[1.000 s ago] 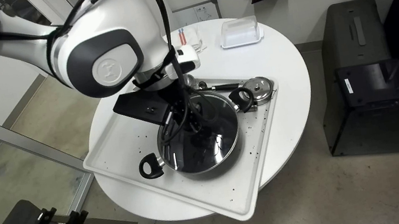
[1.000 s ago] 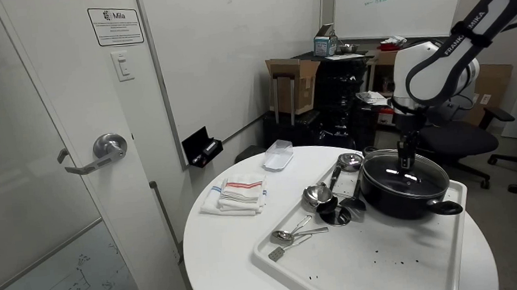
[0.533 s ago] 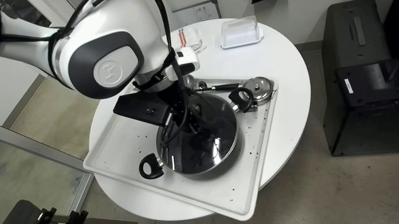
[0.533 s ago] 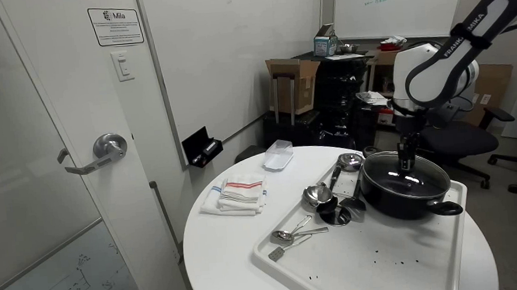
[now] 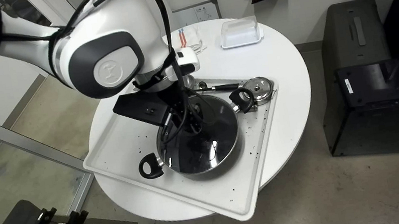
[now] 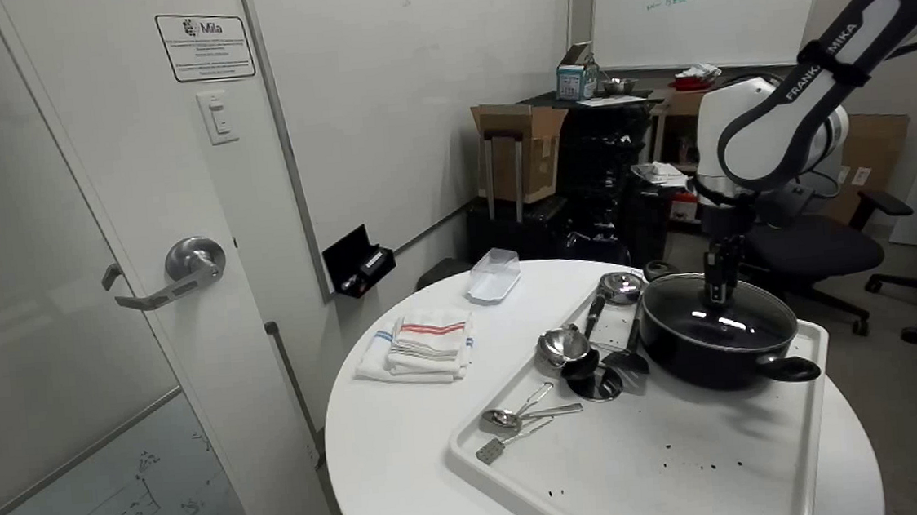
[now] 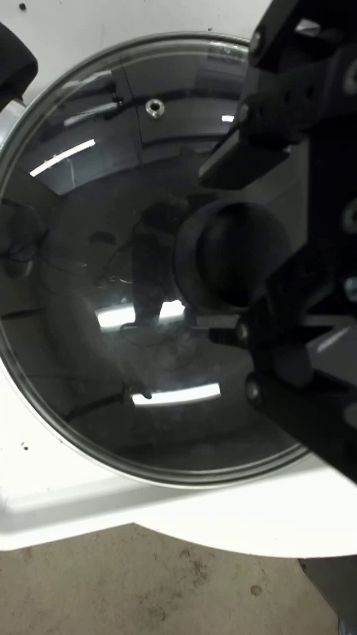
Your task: Put the glass lid on the black pot.
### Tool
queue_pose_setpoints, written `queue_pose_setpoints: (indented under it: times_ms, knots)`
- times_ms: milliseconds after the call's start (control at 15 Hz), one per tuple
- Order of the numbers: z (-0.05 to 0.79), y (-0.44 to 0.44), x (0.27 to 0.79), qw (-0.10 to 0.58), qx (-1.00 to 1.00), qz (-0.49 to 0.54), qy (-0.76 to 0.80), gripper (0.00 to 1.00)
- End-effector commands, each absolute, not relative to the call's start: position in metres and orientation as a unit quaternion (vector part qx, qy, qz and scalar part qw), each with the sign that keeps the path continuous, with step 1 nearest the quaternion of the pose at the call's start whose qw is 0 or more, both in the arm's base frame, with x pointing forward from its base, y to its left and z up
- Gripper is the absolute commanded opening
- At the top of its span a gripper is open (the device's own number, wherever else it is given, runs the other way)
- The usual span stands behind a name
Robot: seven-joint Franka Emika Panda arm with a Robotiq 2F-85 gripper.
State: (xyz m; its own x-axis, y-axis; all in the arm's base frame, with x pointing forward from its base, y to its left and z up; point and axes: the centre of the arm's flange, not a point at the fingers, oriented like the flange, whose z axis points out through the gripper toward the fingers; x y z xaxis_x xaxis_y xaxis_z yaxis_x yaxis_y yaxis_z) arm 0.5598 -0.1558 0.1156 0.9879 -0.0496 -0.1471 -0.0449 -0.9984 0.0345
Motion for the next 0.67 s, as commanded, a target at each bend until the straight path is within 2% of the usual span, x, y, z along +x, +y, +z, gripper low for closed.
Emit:
queue_pose_setpoints:
  times_ms: [0,133,600]
  knots:
    - [0.124,-0.153,0.567,0.004,0.996,-0.081,-0.04,0.97]
    - [0.126,-0.152,0.567,0.002,0.996,-0.082,-0.039,1.0]
    - [0.132,-0.143,0.567,-0.003,0.997,-0.077,-0.03,1.0]
